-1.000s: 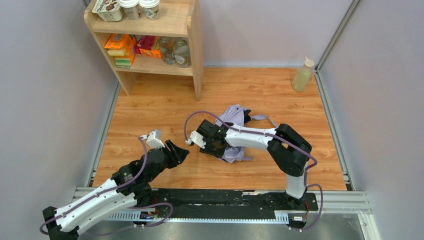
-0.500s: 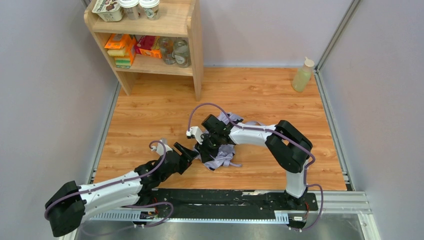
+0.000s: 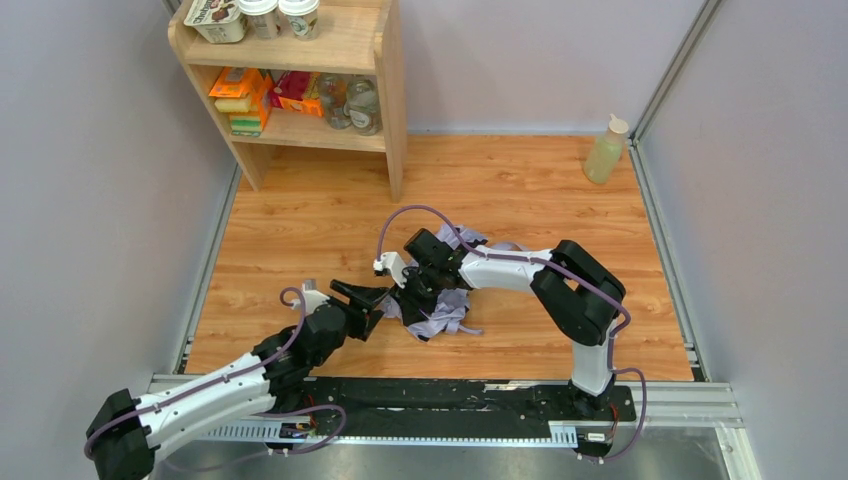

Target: Put away the umbrella

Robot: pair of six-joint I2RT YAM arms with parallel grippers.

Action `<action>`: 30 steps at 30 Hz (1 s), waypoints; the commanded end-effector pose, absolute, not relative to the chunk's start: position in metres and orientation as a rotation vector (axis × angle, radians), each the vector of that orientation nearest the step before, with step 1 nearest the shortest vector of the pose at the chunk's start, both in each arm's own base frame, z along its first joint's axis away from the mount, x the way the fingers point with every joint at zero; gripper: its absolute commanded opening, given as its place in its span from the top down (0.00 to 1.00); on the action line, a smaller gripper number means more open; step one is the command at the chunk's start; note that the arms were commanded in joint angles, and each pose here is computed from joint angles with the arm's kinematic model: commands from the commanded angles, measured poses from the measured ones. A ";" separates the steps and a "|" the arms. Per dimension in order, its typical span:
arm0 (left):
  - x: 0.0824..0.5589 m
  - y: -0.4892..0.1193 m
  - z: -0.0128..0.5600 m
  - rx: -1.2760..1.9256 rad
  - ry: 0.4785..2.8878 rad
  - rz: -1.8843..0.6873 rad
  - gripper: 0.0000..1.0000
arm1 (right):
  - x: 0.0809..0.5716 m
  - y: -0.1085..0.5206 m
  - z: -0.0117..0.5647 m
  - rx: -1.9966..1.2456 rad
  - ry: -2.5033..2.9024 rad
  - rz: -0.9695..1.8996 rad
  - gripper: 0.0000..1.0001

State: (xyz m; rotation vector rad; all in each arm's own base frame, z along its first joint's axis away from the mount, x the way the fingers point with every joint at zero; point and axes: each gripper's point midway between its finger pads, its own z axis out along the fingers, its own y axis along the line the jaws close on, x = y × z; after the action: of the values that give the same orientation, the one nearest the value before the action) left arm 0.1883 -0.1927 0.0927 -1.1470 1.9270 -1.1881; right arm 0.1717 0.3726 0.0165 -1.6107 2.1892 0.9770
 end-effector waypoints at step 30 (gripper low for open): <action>0.180 -0.173 -0.029 -1.070 2.195 -0.694 1.00 | 0.155 0.348 -0.007 -1.582 2.378 0.758 0.67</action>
State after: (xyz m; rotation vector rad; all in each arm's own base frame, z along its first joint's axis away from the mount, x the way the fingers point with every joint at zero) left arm 0.2234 -0.2152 0.0459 -1.1987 1.8805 -1.1094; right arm 0.1867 0.3642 0.0238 -1.5194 2.2738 0.8615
